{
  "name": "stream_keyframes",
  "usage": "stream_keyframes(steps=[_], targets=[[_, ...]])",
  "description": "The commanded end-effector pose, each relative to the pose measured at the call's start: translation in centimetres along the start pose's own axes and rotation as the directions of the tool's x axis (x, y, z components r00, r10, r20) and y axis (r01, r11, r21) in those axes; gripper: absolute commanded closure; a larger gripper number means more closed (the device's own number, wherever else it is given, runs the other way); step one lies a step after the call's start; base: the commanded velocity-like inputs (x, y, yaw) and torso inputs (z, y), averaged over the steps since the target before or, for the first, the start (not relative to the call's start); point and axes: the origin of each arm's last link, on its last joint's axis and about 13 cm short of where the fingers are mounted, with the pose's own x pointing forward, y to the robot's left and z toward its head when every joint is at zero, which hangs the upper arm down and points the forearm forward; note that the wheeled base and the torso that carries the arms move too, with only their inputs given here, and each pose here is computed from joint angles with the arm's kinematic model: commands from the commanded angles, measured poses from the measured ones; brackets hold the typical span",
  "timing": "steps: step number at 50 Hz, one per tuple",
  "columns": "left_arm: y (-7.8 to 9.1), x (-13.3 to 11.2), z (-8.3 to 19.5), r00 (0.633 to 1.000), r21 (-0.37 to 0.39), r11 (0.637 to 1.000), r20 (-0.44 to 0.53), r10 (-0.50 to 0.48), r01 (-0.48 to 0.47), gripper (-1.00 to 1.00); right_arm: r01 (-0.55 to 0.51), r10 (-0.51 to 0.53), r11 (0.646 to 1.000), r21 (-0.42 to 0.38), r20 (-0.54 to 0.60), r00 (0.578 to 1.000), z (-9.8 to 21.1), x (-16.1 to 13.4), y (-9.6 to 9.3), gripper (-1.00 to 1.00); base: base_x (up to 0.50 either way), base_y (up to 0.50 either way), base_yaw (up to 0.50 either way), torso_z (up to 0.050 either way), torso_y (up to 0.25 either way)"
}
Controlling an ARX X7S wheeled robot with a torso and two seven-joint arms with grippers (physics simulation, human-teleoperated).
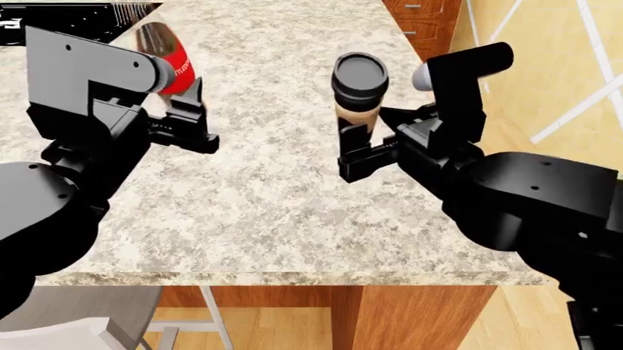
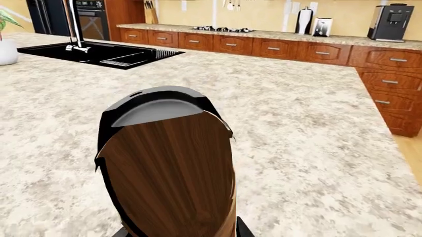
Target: Move the drinks to the dining counter.
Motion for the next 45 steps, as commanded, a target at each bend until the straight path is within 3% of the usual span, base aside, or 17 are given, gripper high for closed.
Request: stream_keyframes(steps=[1, 45], targets=[[0.4, 0.1, -0.1, 0.998, 0.027, 0.998, -0.043, 0.049, -0.048, 1.00, -0.007, 0.007, 1.000, 0.024, -0.002, 1.000, -0.6, 0.6, -0.3, 1.00, 0.00, 0.00, 0.00, 0.000, 0.000], [0.2, 0.2, -0.8, 0.998, 0.041, 0.999, -0.067, 0.022, -0.019, 1.00, 0.002, 0.010, 0.991, 0.133, -0.092, 0.996, -4.3, 0.7, -1.0, 1.00, 0.00, 0.00, 0.00, 0.000, 0.002]])
